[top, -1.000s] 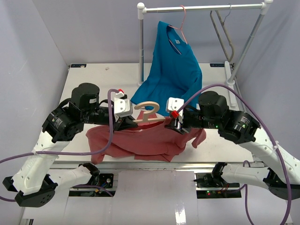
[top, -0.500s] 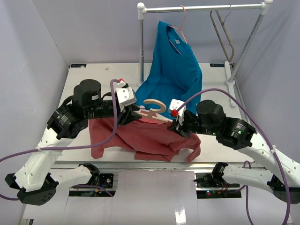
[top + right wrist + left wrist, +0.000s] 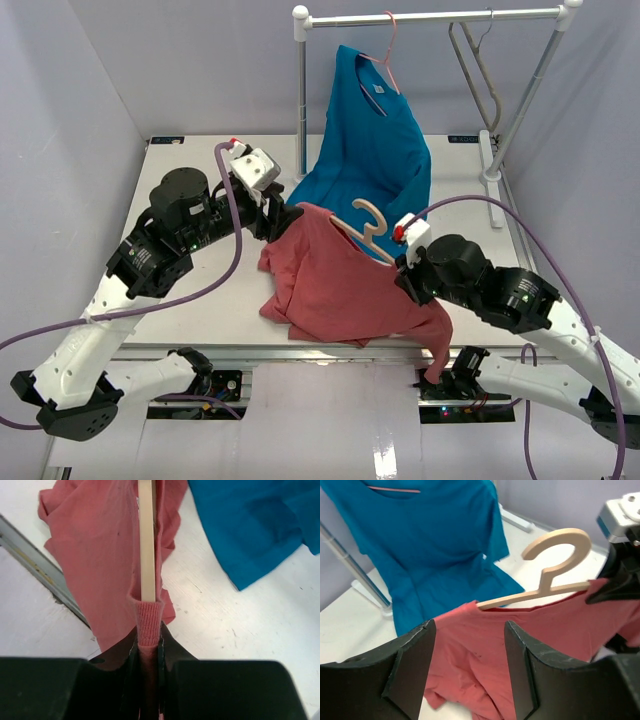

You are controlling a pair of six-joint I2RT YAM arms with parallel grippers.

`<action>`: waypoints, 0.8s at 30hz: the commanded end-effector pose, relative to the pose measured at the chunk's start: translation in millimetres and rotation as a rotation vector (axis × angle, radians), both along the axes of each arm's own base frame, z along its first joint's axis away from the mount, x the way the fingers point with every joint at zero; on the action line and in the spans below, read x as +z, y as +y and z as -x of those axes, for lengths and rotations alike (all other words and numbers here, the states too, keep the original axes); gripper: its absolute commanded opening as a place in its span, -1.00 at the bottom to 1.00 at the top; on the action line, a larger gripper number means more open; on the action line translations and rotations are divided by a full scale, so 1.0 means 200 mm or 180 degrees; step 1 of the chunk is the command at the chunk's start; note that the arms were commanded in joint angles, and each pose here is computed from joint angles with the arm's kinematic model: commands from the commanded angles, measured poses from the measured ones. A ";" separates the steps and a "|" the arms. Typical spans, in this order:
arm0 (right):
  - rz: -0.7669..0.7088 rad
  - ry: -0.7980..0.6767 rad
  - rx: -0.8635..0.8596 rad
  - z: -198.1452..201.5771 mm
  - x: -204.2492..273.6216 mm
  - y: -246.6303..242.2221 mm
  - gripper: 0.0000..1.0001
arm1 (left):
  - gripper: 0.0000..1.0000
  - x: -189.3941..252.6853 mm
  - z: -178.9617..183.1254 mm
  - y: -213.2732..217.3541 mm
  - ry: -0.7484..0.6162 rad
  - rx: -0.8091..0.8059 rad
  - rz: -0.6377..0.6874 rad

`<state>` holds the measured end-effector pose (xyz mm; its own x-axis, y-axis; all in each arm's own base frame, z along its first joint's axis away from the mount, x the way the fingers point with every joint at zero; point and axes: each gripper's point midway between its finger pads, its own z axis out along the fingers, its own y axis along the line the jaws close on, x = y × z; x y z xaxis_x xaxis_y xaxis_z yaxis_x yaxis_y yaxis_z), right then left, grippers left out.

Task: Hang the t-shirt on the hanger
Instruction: Place the hanger at the clothesline.

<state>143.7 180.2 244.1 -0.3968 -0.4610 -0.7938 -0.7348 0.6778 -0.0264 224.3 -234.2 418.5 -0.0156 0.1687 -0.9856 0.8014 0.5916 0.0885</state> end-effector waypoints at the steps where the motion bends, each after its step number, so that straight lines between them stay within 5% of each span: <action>1: -0.0149 -0.0213 -0.0719 -0.15 0.18 -0.05 -0.85 | 0.37 0.05 -0.08 0.09 -0.0087 0.0486 0.0257; 7: 0.0010 -0.0334 -0.1452 -0.35 0.36 -0.06 -0.85 | 0.53 0.03 -0.09 0.12 -0.0160 0.0590 0.0271; 11: -0.0087 -0.0405 -0.1756 -0.50 0.49 -0.02 -0.85 | 0.96 -0.04 -0.06 0.11 -0.0013 0.0541 0.0386; 24: -0.0440 -0.0704 -0.2169 -0.96 0.85 0.17 -0.85 | 0.96 -0.16 0.08 0.21 0.0144 0.0584 0.0500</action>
<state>309.9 217.2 355.7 -0.5120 -0.2121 -0.8324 -0.2353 0.9666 -0.1016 220.2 -199.6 380.1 -0.0860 0.0408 -0.9955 0.6790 0.7335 -0.0286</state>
